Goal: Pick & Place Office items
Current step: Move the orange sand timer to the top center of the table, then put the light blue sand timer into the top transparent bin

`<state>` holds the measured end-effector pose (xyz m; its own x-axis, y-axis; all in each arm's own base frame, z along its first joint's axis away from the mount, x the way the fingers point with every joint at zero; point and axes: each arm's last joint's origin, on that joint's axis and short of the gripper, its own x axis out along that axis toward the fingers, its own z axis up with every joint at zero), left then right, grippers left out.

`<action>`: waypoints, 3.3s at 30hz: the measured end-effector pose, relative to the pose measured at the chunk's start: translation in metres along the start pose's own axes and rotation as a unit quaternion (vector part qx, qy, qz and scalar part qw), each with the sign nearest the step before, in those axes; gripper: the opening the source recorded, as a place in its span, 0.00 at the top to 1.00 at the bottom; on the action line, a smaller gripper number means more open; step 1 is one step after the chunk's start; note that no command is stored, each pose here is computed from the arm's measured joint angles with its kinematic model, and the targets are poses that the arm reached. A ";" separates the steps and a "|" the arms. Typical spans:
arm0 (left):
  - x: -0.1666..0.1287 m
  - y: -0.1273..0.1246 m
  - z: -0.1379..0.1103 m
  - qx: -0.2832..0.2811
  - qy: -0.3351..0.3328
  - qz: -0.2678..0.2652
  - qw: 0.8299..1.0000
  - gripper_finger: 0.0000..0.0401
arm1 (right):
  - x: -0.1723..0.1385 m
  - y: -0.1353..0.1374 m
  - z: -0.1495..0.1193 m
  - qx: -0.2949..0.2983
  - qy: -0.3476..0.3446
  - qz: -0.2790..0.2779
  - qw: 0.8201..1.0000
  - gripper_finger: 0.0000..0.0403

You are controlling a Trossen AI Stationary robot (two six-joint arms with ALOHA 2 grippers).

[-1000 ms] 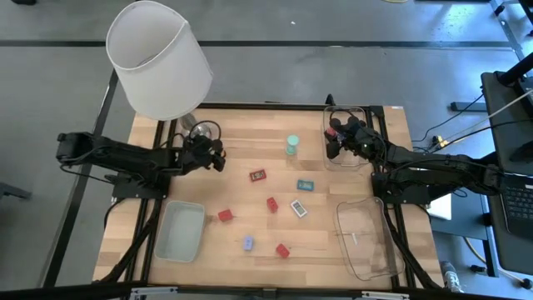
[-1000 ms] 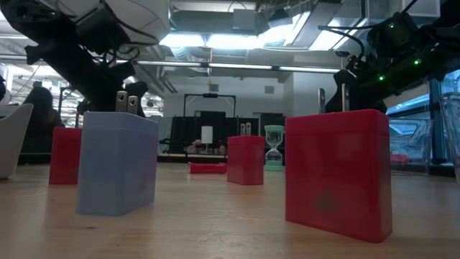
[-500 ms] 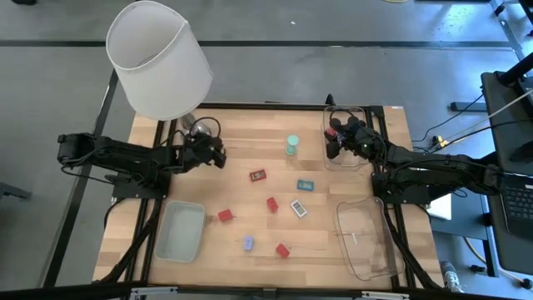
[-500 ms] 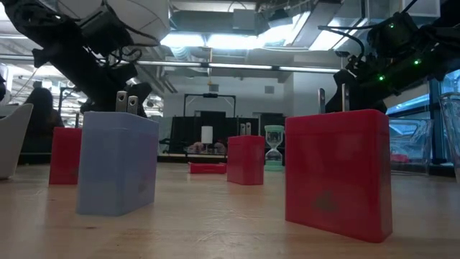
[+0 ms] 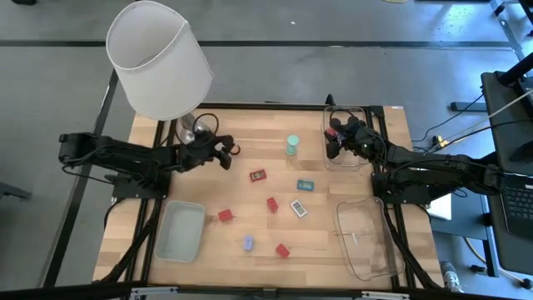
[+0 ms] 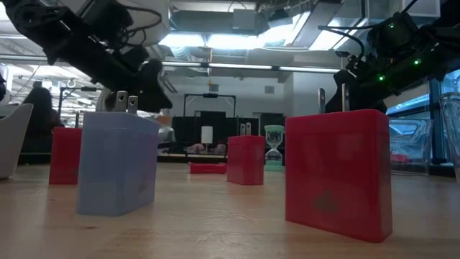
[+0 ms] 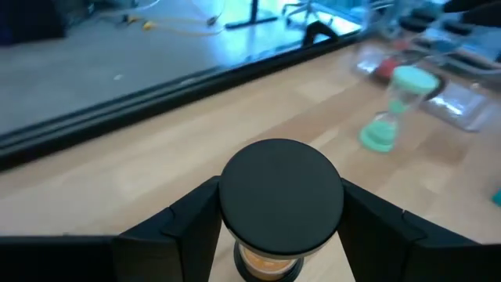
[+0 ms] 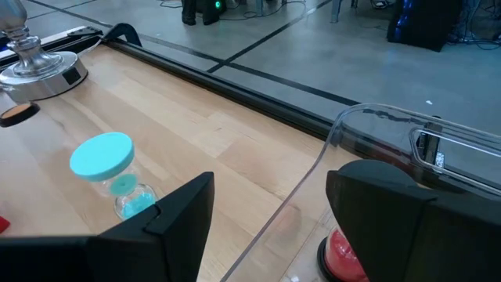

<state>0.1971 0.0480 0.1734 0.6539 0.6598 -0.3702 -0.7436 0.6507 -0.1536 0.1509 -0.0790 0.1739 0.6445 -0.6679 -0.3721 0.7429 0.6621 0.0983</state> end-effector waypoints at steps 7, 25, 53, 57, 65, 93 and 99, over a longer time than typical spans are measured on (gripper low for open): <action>0.017 -0.018 0.006 0.006 -0.042 -0.065 0.997 0.46 | 0.000 0.000 0.000 0.008 0.000 0.000 1.000 0.37; 0.092 -0.080 0.019 0.097 -0.003 -0.104 0.990 0.46 | 0.000 0.000 0.000 0.013 0.002 0.000 1.000 0.38; 0.140 -0.089 0.011 0.115 0.026 -0.092 0.989 0.45 | 0.000 0.000 -0.002 0.010 0.008 -0.001 1.000 0.38; 0.139 -0.090 0.012 0.114 0.027 -0.108 0.987 0.41 | 0.000 0.000 -0.002 0.009 0.010 -0.002 1.000 0.38; 0.139 -0.092 0.014 0.108 0.020 -0.127 0.986 0.34 | 0.000 -0.001 -0.002 0.009 0.011 -0.003 1.000 0.38; 0.054 -0.082 0.068 0.195 0.026 0.040 0.980 0.39 | -0.002 0.015 0.014 0.028 -0.047 0.167 0.985 0.37; 0.055 -0.071 0.059 0.178 0.078 0.076 0.978 0.40 | 0.003 0.027 0.014 0.001 -0.073 0.192 0.979 0.33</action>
<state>0.2940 0.0603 0.2177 0.4905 0.7112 -0.5035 -0.7164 0.6581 0.2317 0.1756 -0.0682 0.1881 0.8955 -0.4110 -0.1708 0.4405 0.8736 0.2070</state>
